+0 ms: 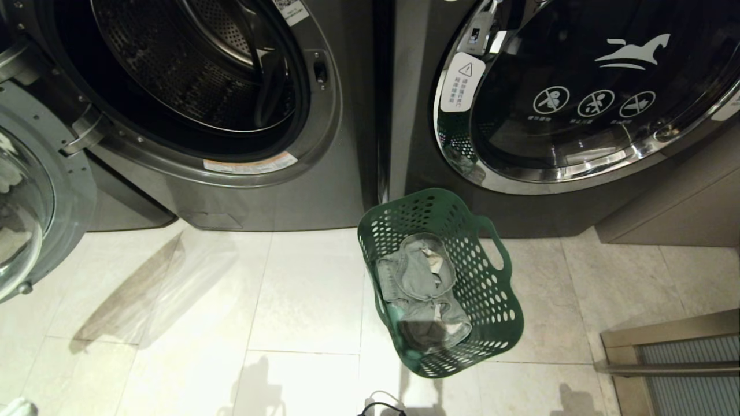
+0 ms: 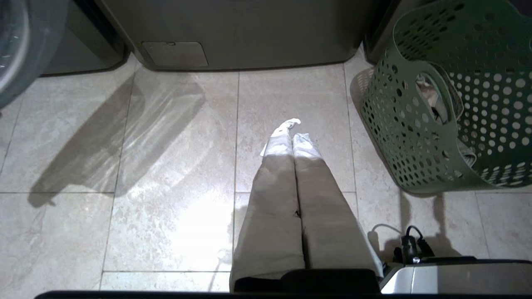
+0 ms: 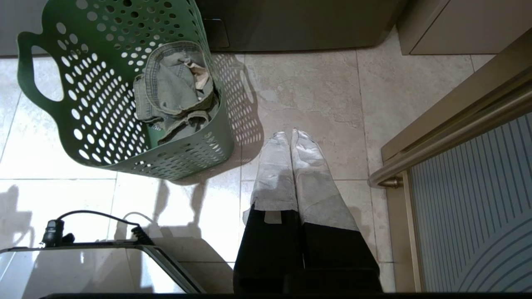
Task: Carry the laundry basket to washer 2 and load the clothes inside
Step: Open the lid of the washing machine
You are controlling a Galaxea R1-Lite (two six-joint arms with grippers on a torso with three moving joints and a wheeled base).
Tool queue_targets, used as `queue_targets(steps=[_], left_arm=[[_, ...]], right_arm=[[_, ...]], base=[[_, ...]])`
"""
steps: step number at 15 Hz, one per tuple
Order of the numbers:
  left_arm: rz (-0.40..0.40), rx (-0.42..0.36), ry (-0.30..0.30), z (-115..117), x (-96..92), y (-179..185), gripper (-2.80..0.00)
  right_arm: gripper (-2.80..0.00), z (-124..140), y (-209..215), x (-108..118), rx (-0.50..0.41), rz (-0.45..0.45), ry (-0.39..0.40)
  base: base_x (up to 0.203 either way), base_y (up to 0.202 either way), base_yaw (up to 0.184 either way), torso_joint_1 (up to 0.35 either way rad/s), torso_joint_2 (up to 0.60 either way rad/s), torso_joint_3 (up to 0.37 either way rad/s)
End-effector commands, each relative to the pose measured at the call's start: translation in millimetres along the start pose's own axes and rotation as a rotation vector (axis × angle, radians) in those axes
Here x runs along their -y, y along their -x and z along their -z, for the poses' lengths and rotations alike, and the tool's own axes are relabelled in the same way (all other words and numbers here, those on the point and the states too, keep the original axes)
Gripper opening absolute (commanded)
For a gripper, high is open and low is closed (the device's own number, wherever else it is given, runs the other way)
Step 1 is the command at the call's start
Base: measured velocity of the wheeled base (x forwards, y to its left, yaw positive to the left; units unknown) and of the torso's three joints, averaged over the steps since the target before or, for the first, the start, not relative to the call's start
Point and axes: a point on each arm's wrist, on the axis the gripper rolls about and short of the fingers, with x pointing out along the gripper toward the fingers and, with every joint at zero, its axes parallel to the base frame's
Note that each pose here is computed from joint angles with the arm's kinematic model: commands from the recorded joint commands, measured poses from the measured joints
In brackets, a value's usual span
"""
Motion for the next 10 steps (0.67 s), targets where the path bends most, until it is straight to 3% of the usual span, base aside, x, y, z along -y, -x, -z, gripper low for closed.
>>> queue_targets(steps=[1, 7, 10], left_arm=[[0.008, -0.023, 0.004, 22.4, 1.2, -0.6, -2.8], [0.091, -0.109, 0.023, 26.5, 1.3, -7.0, -2.8], [0.18, -0.09, 0.027, 32.2, 3.8, 1.9, -2.8]], right_arm=[[-2.8, 0.2, -0.1, 0.0, -0.001, 0.0, 0.0], [-2.8, 0.2, -0.1, 0.0, -0.001, 0.0, -0.001], [-2.8, 0.2, -0.1, 0.0, -0.001, 0.0, 0.0]], base=[[0.0, 0.0, 0.0, 0.0, 0.0, 0.0], [0.0, 0.0, 0.0, 0.0, 0.0, 0.0], [0.0, 0.0, 0.0, 0.0, 0.0, 0.0]])
